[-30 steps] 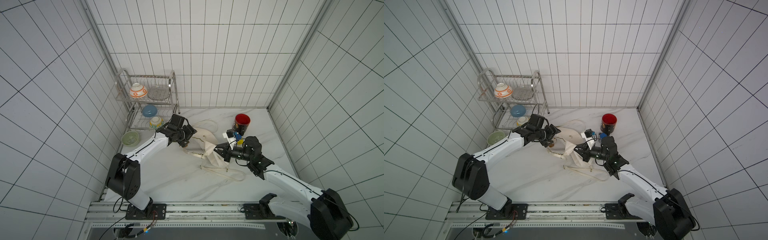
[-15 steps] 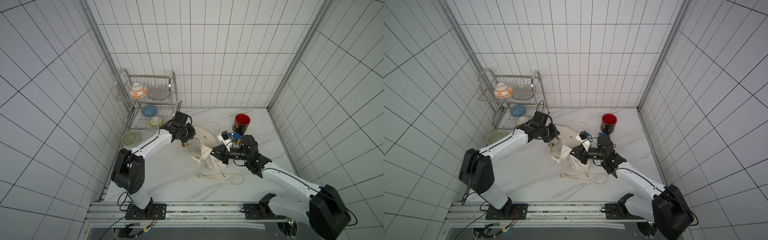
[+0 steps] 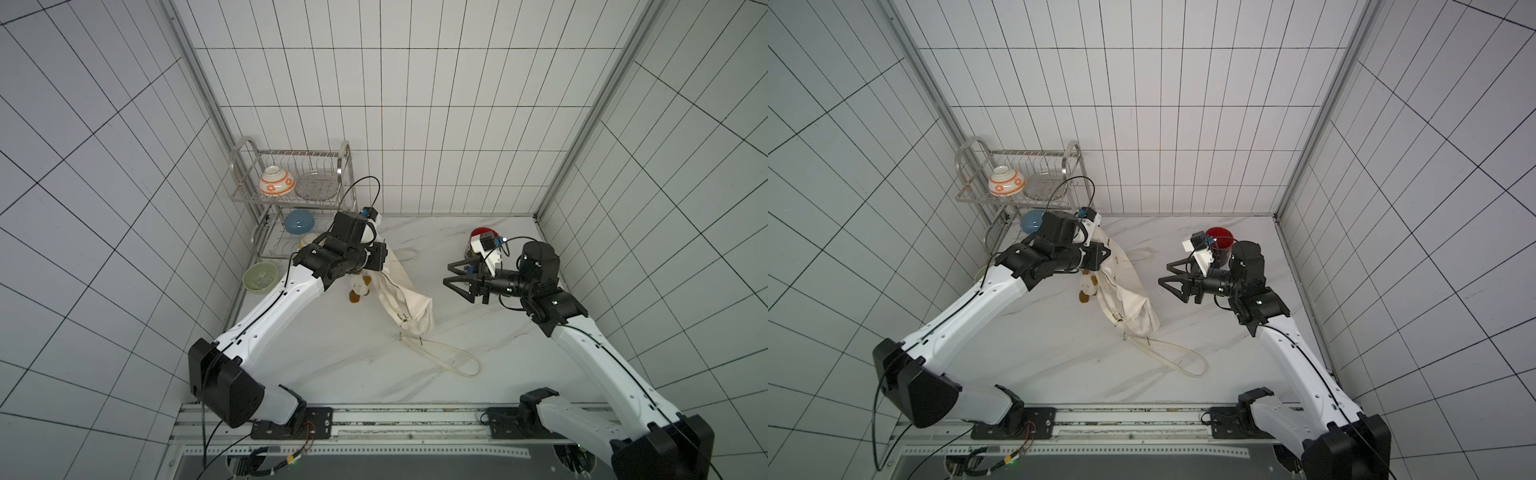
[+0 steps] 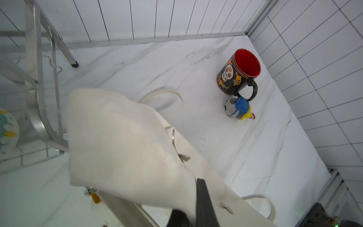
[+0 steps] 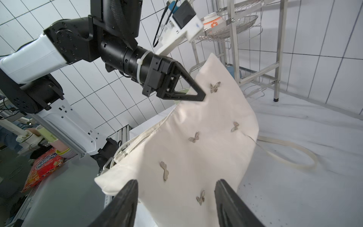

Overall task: Remove the decoration from the bag
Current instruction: Adjust the bag.

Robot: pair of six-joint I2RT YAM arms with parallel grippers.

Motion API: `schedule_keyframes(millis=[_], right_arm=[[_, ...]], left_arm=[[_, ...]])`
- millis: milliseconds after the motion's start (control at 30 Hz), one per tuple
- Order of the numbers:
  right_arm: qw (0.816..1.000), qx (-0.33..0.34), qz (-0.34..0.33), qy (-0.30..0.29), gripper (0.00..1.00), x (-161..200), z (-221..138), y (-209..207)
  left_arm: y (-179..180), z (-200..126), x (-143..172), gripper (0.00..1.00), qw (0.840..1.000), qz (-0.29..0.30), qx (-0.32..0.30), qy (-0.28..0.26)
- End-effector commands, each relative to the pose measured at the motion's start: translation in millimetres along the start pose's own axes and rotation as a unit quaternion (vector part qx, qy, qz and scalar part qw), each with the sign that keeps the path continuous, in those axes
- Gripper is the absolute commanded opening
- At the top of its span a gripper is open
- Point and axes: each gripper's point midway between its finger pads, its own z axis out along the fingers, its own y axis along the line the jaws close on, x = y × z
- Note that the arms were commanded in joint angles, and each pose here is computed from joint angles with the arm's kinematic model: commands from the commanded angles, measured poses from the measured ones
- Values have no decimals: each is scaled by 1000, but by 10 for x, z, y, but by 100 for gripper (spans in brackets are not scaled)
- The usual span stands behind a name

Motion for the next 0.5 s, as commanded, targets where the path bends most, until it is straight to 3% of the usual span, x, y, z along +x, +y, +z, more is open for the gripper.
schedule_keyframes(millis=[0, 67, 200, 300, 467], right_arm=[[1000, -2, 6, 16, 66, 23, -95, 22], [1000, 23, 7, 13, 66, 25, -125, -70], [999, 52, 14, -10, 66, -115, -41, -228], [996, 82, 5, -19, 70, -120, 149, -271], [989, 135, 36, -46, 75, -56, 397, -361]], left_arm=[[28, -188, -40, 0, 991, 132, -25, 2], [138, -238, -96, 0, 988, 139, -65, 4], [195, -259, -245, 0, 985, 95, -139, -23], [242, -217, -330, 0, 974, 40, -218, -47], [126, -164, -439, 0, 957, -80, -269, -75]])
